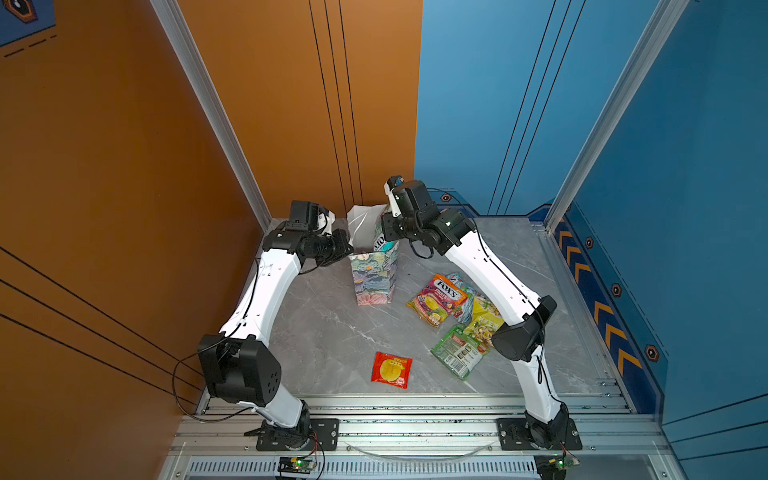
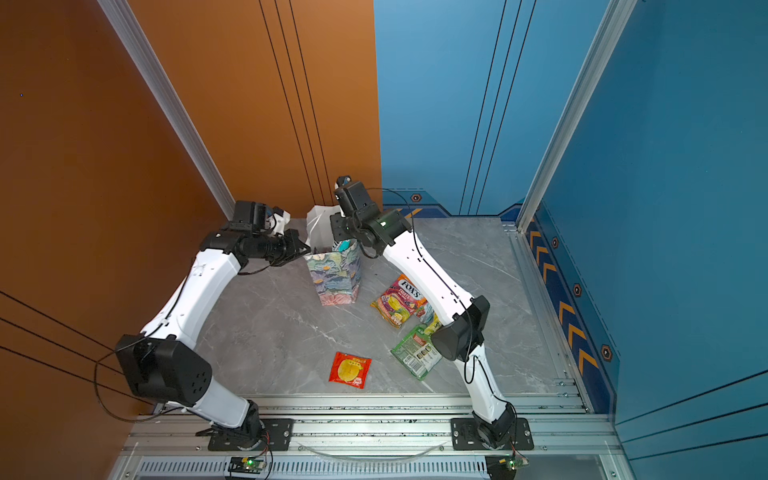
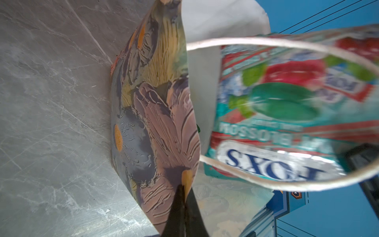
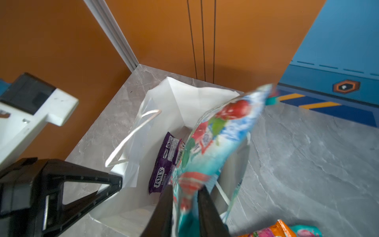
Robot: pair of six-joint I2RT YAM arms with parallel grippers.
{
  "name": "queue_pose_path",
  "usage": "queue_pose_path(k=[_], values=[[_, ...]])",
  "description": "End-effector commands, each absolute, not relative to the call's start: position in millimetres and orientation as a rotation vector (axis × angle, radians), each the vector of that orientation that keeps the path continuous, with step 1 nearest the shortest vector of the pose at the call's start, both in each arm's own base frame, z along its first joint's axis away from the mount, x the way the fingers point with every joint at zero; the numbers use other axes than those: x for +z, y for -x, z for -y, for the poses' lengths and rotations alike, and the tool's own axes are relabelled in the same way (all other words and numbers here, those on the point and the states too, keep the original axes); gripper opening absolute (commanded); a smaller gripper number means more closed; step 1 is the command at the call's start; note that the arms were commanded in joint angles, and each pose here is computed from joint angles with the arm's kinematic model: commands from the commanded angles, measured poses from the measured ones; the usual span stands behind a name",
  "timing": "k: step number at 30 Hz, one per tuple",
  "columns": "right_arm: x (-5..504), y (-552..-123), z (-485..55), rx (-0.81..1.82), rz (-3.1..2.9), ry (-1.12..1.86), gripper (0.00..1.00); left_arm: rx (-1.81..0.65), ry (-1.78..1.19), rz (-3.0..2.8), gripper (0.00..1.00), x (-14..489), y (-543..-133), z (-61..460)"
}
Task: Place the snacks into the paper bag
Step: Place the snack in the paper bag, then pick up the snack at the center of the table.
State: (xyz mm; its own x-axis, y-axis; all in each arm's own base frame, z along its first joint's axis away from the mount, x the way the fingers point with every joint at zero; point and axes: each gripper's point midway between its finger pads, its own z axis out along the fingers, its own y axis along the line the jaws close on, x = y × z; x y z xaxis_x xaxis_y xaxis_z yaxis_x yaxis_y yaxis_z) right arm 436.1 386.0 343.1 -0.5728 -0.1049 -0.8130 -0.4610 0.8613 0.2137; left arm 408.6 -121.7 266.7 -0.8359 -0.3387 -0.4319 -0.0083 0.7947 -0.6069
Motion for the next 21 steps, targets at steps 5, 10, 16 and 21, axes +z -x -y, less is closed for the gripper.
queue_pose_path(k=[5, 10, 16, 21], values=[[378.4, -417.7, -421.3, 0.809, -2.065, 0.441, 0.45, -0.865, 0.249, -2.424, 0.00, 273.2, -404.8, 123.3], [396.0, -417.2, -406.7, 0.803, -2.038, 0.416, 0.46, -0.866, 0.254, -2.424, 0.00, 273.0, -404.1, 121.7], [409.1, -413.5, -370.1, 0.771, -2.044, 0.368, 0.46, -0.872, 0.257, -2.419, 0.00, 272.8, -404.6, 120.6], [398.6, -408.8, -318.1, 0.733, -2.068, 0.265, 0.46, -0.877, 0.258, -2.416, 0.00, 272.8, -404.5, 119.7]])
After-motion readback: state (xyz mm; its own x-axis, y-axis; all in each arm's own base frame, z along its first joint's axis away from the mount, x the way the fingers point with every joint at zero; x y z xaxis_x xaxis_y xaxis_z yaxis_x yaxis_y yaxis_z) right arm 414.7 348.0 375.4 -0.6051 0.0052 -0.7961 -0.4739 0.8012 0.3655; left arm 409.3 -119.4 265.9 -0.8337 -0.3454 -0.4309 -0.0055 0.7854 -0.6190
